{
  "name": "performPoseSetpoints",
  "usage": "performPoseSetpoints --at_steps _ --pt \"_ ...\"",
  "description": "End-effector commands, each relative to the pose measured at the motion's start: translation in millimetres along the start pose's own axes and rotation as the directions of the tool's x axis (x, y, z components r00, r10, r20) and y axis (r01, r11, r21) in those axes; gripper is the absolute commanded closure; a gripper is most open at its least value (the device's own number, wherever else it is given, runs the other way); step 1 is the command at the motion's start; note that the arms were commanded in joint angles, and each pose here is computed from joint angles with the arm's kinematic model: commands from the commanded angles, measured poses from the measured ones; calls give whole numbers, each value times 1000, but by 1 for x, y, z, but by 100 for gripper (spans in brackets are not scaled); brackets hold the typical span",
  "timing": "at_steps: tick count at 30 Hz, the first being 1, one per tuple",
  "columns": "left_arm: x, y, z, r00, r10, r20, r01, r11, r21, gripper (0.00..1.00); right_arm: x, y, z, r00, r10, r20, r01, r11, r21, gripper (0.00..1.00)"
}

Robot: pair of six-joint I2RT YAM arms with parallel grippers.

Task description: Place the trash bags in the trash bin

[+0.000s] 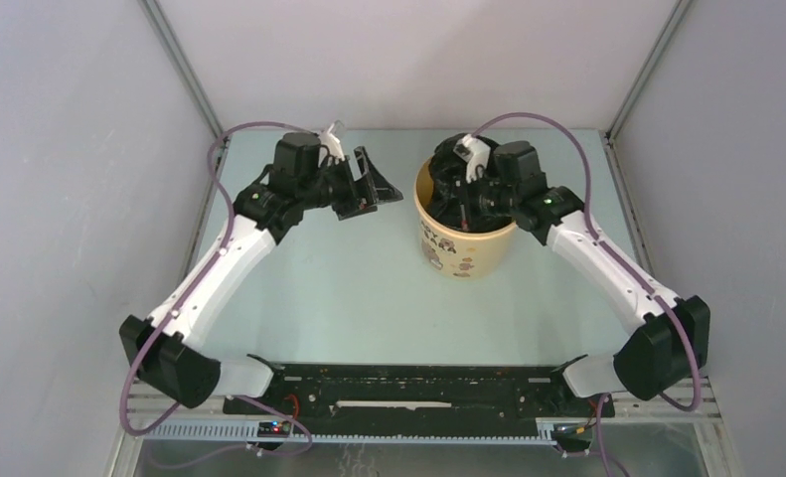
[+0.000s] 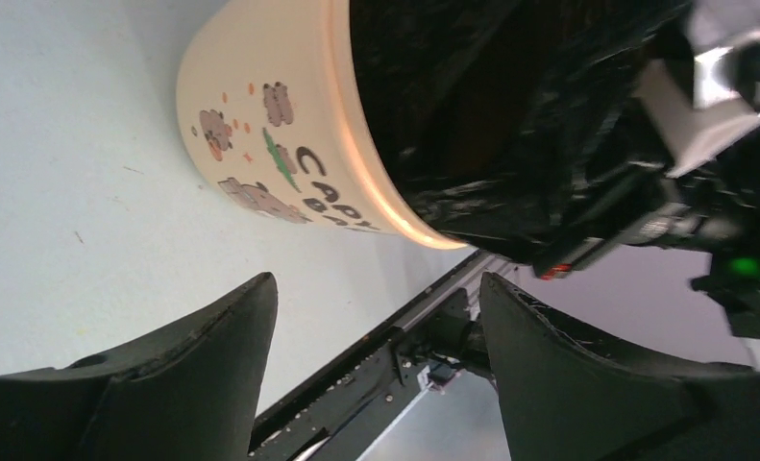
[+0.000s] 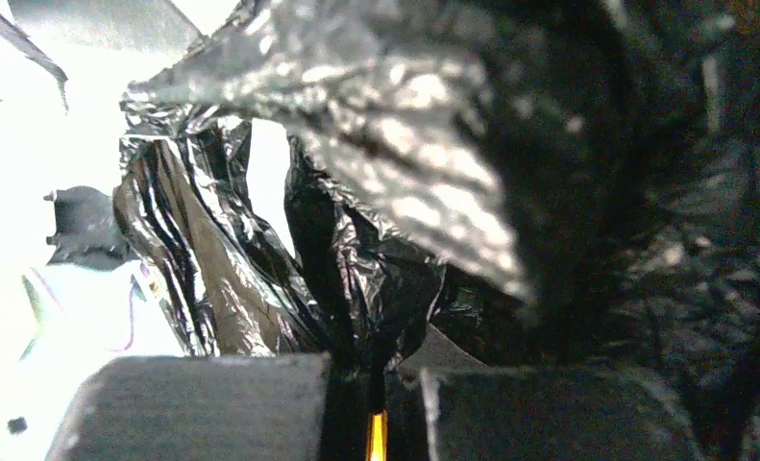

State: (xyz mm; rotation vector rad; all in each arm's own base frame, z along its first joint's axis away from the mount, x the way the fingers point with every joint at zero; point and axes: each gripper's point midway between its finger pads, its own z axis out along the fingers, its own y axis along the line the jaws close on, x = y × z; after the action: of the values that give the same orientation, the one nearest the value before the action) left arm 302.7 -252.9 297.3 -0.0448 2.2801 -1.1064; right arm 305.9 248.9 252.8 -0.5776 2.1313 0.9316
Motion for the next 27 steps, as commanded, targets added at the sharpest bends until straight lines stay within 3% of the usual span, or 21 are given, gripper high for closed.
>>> performPoseSetpoints --at_steps 1,9,16,21,27 --pt "-7 -22 -29 994 -33 103 24 996 86 19 19 27 16 995 47 -86 -59 989 -133 100" --pt "0 -14 -66 977 -58 208 50 998 40 19 38 69 17 977 86 -198 -144 943 -301 100" --pt "2 -24 -102 956 -68 286 53 997 59 18 47 137 -6 970 -18 -242 -126 817 -563 100" --pt "11 -48 -103 967 -49 251 17 992 128 15 63 130 -13 954 -21 -299 -150 831 -536 98" --pt "20 -69 -70 987 -15 163 -7 991 133 16 70 123 -32 961 -65 -268 -73 877 -475 90"
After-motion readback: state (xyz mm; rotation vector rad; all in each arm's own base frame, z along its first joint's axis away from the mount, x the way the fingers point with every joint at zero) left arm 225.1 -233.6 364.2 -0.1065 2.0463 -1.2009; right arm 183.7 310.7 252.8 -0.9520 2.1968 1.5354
